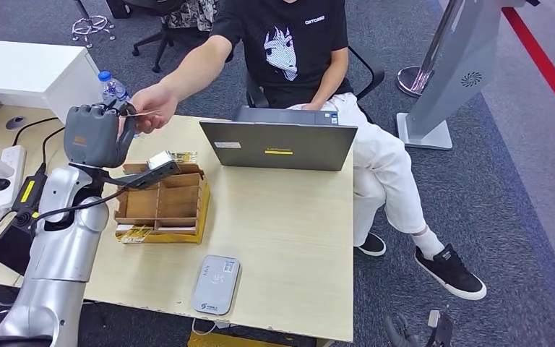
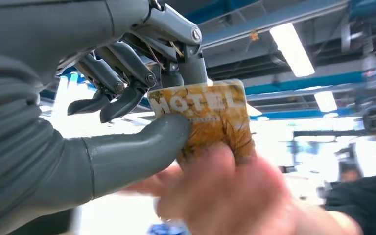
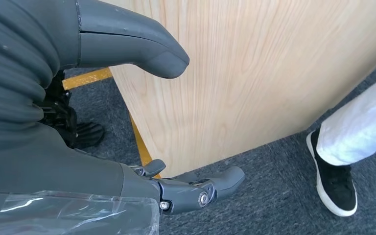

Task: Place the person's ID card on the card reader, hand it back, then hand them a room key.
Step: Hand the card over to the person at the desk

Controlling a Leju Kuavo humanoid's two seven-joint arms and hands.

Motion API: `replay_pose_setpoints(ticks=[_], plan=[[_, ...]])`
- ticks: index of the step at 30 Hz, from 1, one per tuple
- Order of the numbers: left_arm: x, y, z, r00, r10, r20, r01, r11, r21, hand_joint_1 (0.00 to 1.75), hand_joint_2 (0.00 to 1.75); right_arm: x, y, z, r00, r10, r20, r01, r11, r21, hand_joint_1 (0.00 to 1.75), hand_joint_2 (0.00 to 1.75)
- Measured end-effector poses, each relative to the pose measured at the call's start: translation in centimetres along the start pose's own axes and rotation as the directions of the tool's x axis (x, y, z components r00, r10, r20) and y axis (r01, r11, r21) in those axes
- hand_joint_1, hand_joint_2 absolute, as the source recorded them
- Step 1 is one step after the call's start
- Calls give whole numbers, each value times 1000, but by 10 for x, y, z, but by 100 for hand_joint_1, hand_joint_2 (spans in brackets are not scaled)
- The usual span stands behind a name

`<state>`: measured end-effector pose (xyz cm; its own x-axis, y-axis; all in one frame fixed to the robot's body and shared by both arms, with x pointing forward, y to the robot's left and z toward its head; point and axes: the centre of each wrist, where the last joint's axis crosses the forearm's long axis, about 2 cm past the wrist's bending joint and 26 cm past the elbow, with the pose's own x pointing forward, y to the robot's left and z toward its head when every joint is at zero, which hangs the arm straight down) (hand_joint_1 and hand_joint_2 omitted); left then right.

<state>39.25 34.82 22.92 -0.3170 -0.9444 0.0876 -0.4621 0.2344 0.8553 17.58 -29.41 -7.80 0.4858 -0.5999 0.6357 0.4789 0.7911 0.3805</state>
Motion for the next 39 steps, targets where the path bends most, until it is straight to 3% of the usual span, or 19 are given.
replay_pose_setpoints(ticks=[1,3,5,13,19,20,23,24,25,26,29,30,36,39], plan=[[-2,0,-3,1000,-6,-4,6,1000,-1,116,175,0,1,0,1000,-1,0,1,1000,1,0,175],[-4,-1,-5,1000,-15,-11,15,1000,-5,29,175,0,2,-1,1000,-2,0,2,1000,3,0,175],[-5,-3,-5,1000,-20,-15,20,1000,-11,0,175,0,3,0,1000,-3,-1,3,1000,4,0,175],[-3,-12,13,999,-19,-29,20,999,43,0,175,-2,3,0,1000,-7,5,7,1000,3,0,175],[14,4,40,985,172,0,-165,943,289,0,175,-6,-1,3,1000,-15,11,15,1000,-13,0,175],[17,9,45,975,222,12,-213,917,338,26,175,-7,-2,4,1000,-20,12,20,1000,-17,0,175],[17,25,62,918,391,72,-377,800,466,157,175,-11,-6,7,999,-37,16,37,999,-33,0,175],[14,30,69,890,447,95,-430,751,501,175,175,-12,-8,8,999,-45,18,46,998,-41,0,175],[11,34,77,861,497,112,-474,701,532,175,175,-13,-10,9,998,-55,20,55,997,-49,2,175],[7,37,86,829,544,127,-512,649,563,175,175,-15,-13,10,998,-66,22,67,996,-59,17,175],[-6,43,112,746,648,154,-570,500,652,175,175,-18,-22,14,995,-100,28,103,991,-86,146,175],[-11,45,121,726,669,157,-574,464,675,175,175,-18,-25,15,993,-110,31,112,989,-93,175,175],[-52,40,181,584,790,187,-610,276,743,175,175,-20,-50,24,991,-129,25,131,981,-145,175,175],[-82,28,224,517,844,141,-581,226,782,175,175,-21,-64,29,995,-99,-18,94,977,-192,175,175]])
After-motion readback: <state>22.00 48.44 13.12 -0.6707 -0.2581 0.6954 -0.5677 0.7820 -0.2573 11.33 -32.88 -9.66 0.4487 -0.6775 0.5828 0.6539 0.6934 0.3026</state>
